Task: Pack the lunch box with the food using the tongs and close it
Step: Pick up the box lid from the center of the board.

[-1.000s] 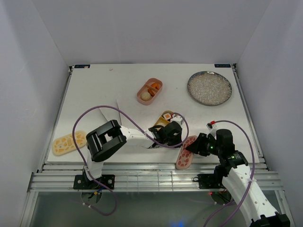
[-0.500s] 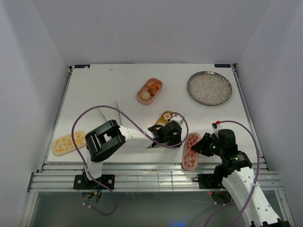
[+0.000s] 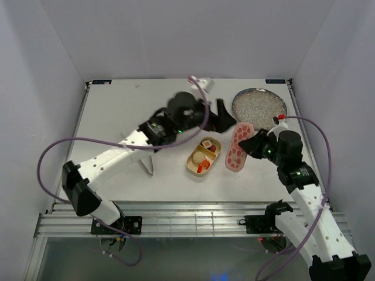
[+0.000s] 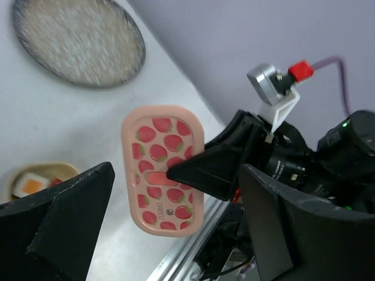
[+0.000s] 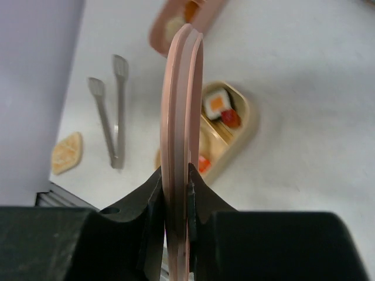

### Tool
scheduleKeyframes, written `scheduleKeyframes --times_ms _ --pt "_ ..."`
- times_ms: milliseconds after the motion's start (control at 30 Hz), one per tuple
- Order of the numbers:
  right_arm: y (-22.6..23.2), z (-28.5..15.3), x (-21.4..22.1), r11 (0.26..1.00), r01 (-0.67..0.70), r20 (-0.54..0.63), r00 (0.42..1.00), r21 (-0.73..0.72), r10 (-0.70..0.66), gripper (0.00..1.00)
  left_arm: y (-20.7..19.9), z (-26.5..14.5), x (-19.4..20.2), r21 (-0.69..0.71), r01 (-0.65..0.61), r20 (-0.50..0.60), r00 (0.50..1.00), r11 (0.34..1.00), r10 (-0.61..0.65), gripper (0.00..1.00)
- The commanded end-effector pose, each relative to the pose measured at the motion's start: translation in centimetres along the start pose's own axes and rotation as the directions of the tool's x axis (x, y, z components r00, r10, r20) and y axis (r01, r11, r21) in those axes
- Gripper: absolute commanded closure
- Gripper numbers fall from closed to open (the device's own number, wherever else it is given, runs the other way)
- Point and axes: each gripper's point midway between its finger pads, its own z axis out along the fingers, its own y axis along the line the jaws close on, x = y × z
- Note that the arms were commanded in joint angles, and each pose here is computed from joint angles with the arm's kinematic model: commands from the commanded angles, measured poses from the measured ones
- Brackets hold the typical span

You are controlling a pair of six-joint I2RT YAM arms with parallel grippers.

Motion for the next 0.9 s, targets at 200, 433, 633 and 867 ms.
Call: scheduleKeyframes --times_ms 200,433,633,867 --pt "12.3 2.1 -9.6 0.842 0.172 0.232 0.971 -0.511 -0.057 0.92 9.9 -5.0 -7.2 0.161 0.002 0.017 1.000 0.987 -0.005 0.02" --pt "14.7 2.6 -10.0 0.733 0.200 0.223 0.972 -0.650 -0.067 0.92 12.9 -3.9 -6.3 0.285 0.011 -0.025 1.000 0.958 -0.004 0.20" --pt "15.3 3.3 -9.6 0.668 0.156 0.186 0.982 -0.728 -0.027 0.92 12.6 -2.6 -4.9 0.408 0.030 -0.052 0.999 0.912 -0.010 0.30" --pt "14.9 4.0 -9.1 0.659 0.140 0.165 0.986 -0.739 -0.024 0.92 11.4 -3.0 -5.4 0.476 0.009 -0.024 1.000 0.879 0.003 0.32"
